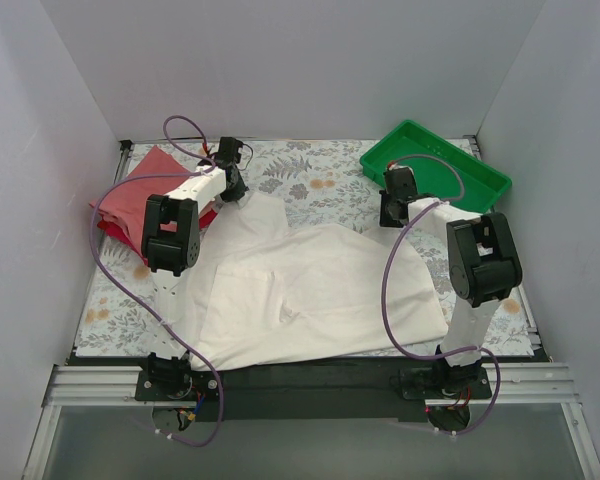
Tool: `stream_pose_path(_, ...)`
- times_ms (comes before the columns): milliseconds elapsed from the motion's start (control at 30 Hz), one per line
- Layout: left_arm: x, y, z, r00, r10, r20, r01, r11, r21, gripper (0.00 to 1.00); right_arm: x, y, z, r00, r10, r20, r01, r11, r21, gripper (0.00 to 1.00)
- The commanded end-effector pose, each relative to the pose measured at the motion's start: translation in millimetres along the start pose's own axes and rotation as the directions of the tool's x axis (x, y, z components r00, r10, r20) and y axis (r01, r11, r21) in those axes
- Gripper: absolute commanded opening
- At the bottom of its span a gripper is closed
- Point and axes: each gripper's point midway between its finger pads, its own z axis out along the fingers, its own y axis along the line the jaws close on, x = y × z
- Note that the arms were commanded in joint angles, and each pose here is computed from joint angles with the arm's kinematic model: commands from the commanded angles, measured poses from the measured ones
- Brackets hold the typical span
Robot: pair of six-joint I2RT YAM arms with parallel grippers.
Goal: Fold and stack the t-shirts
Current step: Fold the tshirt
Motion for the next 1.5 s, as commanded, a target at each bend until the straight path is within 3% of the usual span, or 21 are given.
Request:
stream_pose_path(0, -21.0, 2.6, -24.1, 0.998, 0.006, 0.066, -0.006, 1.000, -0.009, 0.00, -37.7, -9.3, -0.2, 0.995, 0.003, 0.101, -0.011, 0.997, 0.082, 0.06)
stream_pose_path(67, -20.8, 5.0, -22.8, 0.998, 0.005, 0.069, -0.004, 1.000, -0.017, 0.00, -42.9, -15.8, -1.2, 0.993, 0.003, 0.118, -0.017, 0.992, 0.122, 0.01)
stream_pose_path(200, -18.2, 9.5, -19.4, 0.998, 0.008, 0.065, -0.006, 1.000, -0.031, 0.00, -55.1, -13.6, -1.8, 0.990, 0.007, 0.142, -0.024, 0.993, 0.120, 0.01)
stream_pose_path(333, -18.2, 12.4, -18.9, 0.998, 0.008, 0.065, -0.005, 0.999, -0.038, 0.00, -48.4, 4.6, 1.7, 0.994, -0.003, 0.109, 0.000, 1.000, 0.020, 0.05)
stream_pose_path(400, -19.0, 13.8, -18.7, 0.998, 0.006, 0.068, -0.004, 0.999, -0.043, 0.00, -40.9, 8.4, 3.8, 0.996, 0.002, 0.087, -0.001, 1.000, -0.007, 0.27)
stream_pose_path(467, -20.0, 15.3, -19.2, 0.997, 0.007, 0.071, -0.003, 0.999, -0.047, 0.00, -34.0, 9.1, 10.1, 0.998, -0.006, 0.066, 0.007, 1.000, -0.010, 0.41)
stream_pose_path(667, -17.7, 17.9, -16.9, 0.998, 0.011, 0.067, -0.007, 0.998, -0.055, 0.00, -10.8, 1.2, 20.6, 1.000, -0.019, -0.002, 0.019, 0.999, 0.027, 0.47)
stream_pose_path(767, -18.3, 18.9, -16.8, 0.997, 0.011, 0.070, -0.006, 0.998, -0.060, 0.00, 1.1, -3.9, 21.2, 0.999, -0.015, -0.036, 0.016, 0.999, 0.050, 0.41)
stream_pose_path(833, -18.5, 19.4, -16.7, 0.998, 0.011, 0.069, -0.007, 0.998, -0.060, 0.00, 4.9, -6.2, 19.2, 0.999, -0.013, -0.040, 0.015, 0.998, 0.057, 0.27)
stream_pose_path(867, -19.2, 19.3, -16.9, 0.997, 0.009, 0.071, -0.005, 0.998, -0.060, 0.00, 4.9, -6.8, 18.8, 0.999, -0.005, -0.039, 0.007, 0.998, 0.062, 0.13)
stream_pose_path(967, -19.1, 20.1, -17.1, 0.998, 0.008, 0.070, -0.004, 0.998, -0.061, 0.00, -1.4, -12.4, 14.2, 1.000, 0.009, -0.015, -0.007, 0.995, 0.096, 0.01)
stream_pose_path(1467, -13.4, 27.0, -11.1, 0.998, 0.021, 0.064, -0.016, 0.996, -0.085, 0.00, -56.9, -41.9, 0.0, 0.992, 0.040, 0.118, -0.065, 0.974, 0.218, 0.01)
